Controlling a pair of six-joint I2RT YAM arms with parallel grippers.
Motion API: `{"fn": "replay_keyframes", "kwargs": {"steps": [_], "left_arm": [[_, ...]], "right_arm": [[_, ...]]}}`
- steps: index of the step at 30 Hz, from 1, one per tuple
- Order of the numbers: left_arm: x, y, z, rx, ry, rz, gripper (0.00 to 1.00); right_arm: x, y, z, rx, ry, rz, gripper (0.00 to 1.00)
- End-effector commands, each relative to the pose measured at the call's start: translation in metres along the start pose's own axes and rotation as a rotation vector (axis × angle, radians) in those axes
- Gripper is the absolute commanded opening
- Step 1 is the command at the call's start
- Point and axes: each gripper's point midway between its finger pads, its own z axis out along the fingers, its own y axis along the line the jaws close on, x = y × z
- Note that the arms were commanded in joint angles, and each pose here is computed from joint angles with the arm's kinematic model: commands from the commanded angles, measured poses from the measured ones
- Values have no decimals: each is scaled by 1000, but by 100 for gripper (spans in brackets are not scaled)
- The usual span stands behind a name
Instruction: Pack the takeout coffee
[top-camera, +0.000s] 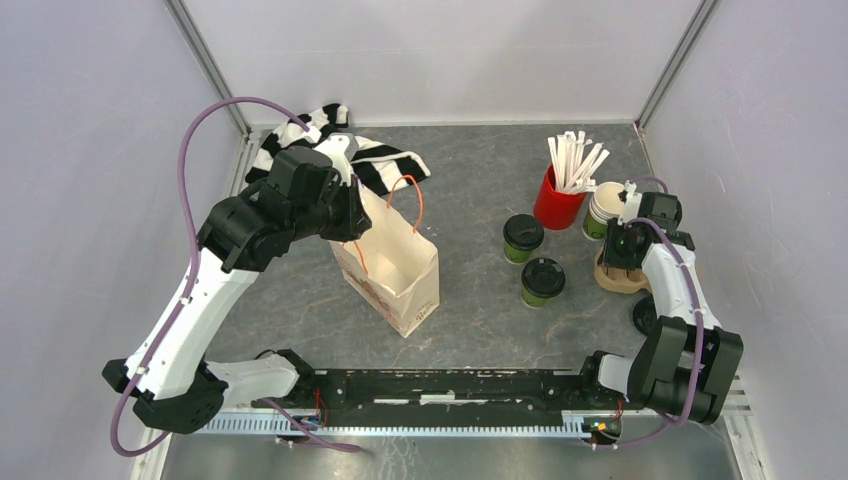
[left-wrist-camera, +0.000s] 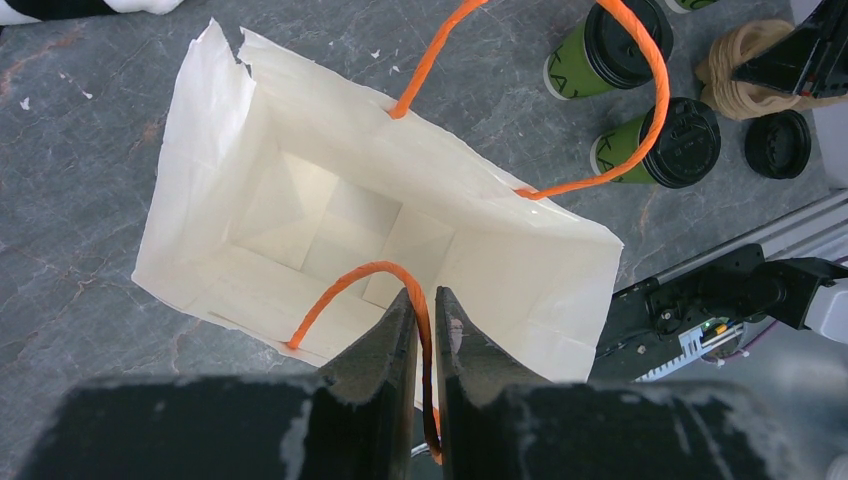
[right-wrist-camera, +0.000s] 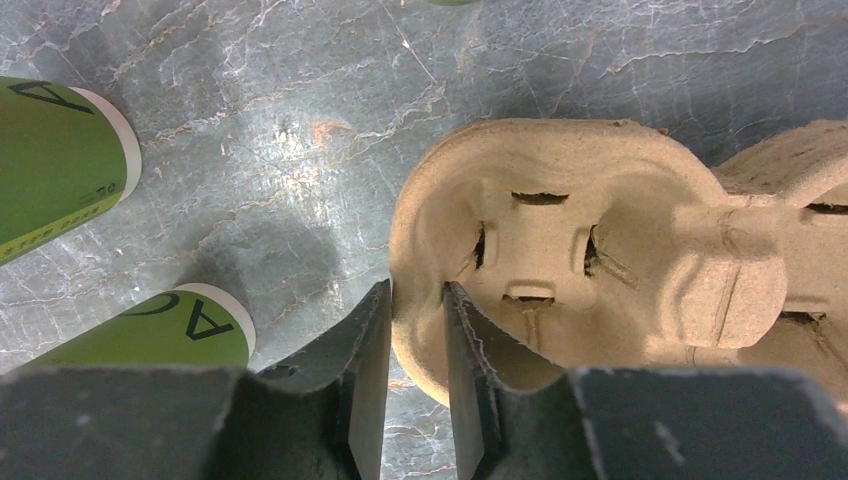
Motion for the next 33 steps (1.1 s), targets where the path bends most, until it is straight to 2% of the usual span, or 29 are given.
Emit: {"fn": "replay_keyframes", "kwargs": {"steps": [1, 4, 6, 10, 15, 18, 29, 33], "left_arm": [[-8, -5, -2, 29, -29, 36, 18], [-8, -5, -2, 29, -29, 35, 18], [-9, -5, -2, 29, -31, 34, 18], [-8, -5, -2, 27, -29, 33, 18], [-8, -6, 0, 29, -23, 32, 18], [-7, -7, 2, 34, -17, 30, 18], [-8, -9, 3, 42, -10, 32, 18], [-8, -10, 3, 44, -11, 31, 18]], "right_arm": [[-10, 0, 0, -11, -28, -22, 19], [-12, 2, 0, -23, -32, -23, 11], [-13, 3, -1, -26, -31, -23, 0], [-22, 4, -12, -11, -50, -5, 0], [-43, 5, -41, 86, -146, 8, 0], [-35, -10, -39, 178, -146, 10, 0], [-45, -12, -72, 333, -229, -85, 0], [-39, -9, -66, 366, -189, -164, 0]]}}
